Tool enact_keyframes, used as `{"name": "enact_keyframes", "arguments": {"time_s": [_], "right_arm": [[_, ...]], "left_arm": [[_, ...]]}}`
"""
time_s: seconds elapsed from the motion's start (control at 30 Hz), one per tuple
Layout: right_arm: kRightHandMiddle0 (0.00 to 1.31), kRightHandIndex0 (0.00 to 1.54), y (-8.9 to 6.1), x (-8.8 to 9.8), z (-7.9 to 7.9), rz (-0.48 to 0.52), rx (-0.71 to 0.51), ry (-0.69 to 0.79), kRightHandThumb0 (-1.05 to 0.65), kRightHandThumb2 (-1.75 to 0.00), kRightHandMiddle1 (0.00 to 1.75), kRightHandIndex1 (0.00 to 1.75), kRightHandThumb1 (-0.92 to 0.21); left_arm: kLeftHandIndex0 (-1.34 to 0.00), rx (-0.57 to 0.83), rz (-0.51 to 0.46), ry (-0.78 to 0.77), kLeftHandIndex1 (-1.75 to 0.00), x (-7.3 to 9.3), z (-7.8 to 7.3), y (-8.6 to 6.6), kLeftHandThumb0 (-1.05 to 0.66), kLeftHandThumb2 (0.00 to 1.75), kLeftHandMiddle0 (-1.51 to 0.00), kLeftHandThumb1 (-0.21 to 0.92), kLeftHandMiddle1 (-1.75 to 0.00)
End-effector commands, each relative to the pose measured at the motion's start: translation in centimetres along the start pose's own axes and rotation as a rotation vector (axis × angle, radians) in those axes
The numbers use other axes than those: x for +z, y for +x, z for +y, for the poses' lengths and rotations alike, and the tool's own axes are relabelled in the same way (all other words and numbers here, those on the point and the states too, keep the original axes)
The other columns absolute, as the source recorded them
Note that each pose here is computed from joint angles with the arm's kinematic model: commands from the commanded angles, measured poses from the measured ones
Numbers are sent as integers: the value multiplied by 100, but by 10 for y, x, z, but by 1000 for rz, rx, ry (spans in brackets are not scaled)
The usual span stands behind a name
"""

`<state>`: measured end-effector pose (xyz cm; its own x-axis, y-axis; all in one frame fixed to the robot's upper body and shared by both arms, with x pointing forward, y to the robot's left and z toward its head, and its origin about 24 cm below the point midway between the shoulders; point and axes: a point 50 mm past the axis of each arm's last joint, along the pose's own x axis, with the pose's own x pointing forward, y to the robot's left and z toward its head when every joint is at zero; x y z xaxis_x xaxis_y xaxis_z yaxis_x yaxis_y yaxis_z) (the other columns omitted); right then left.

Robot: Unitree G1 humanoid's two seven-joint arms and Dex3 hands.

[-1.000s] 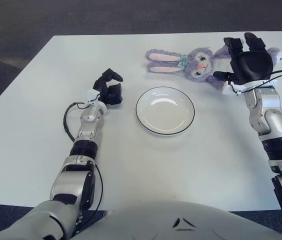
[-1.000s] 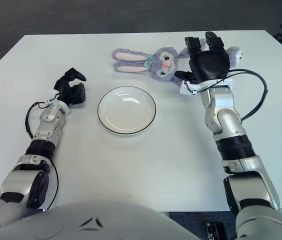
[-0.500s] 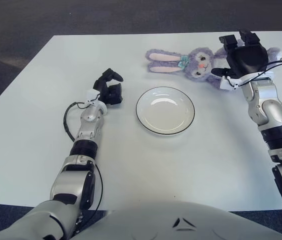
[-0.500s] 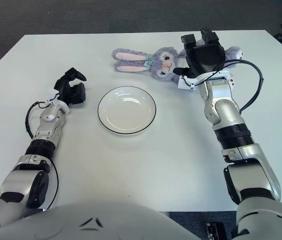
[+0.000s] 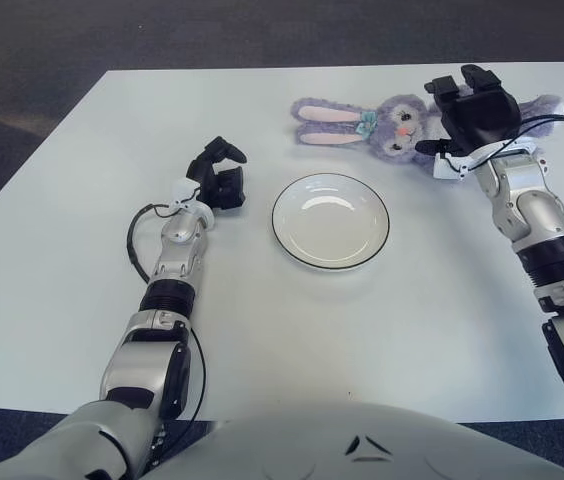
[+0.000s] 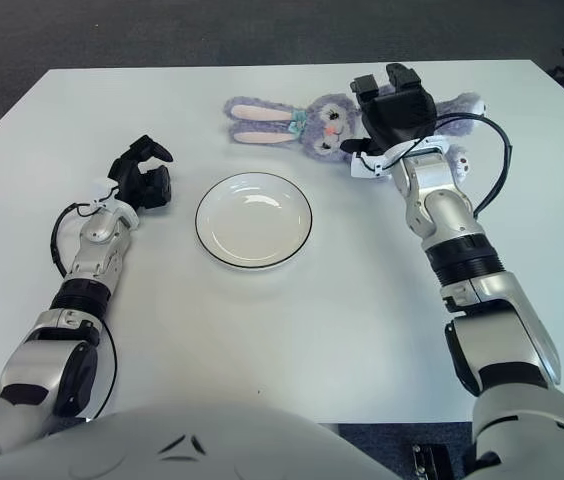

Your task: Put the doll into the plate.

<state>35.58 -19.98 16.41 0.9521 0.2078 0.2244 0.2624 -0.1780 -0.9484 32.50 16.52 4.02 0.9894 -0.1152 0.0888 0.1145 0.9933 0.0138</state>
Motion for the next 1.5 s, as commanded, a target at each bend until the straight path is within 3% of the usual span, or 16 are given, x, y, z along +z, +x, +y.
{"name": "enact_keyframes", "arguments": {"time_s": [0.0, 0.6, 1.03, 1.47], "right_arm": [[0, 19, 7, 2, -6, -17, -25, 17, -94, -68, 64, 5, -92], [0, 14, 12, -13, 22, 27, 115, -43, -94, -65, 62, 1, -92], [0, 7, 15, -20, 39, 88, 254, -14, -96, -67, 46, 0, -92], [0, 3, 10, -22, 52, 79, 372, 55, -101, -68, 58, 0, -92]], "left_arm": [[-54, -1, 251, -30, -175, -63, -14, -46, -45, 120, -124, 41, -175], [-55, 14, 246, -39, -175, -63, -15, -46, -45, 121, -124, 40, -175], [-54, 9, 246, -31, -175, -62, -14, -46, -45, 121, -124, 40, -175], [-54, 14, 248, -28, -175, -61, -14, -46, -45, 121, -122, 40, -175]]}}
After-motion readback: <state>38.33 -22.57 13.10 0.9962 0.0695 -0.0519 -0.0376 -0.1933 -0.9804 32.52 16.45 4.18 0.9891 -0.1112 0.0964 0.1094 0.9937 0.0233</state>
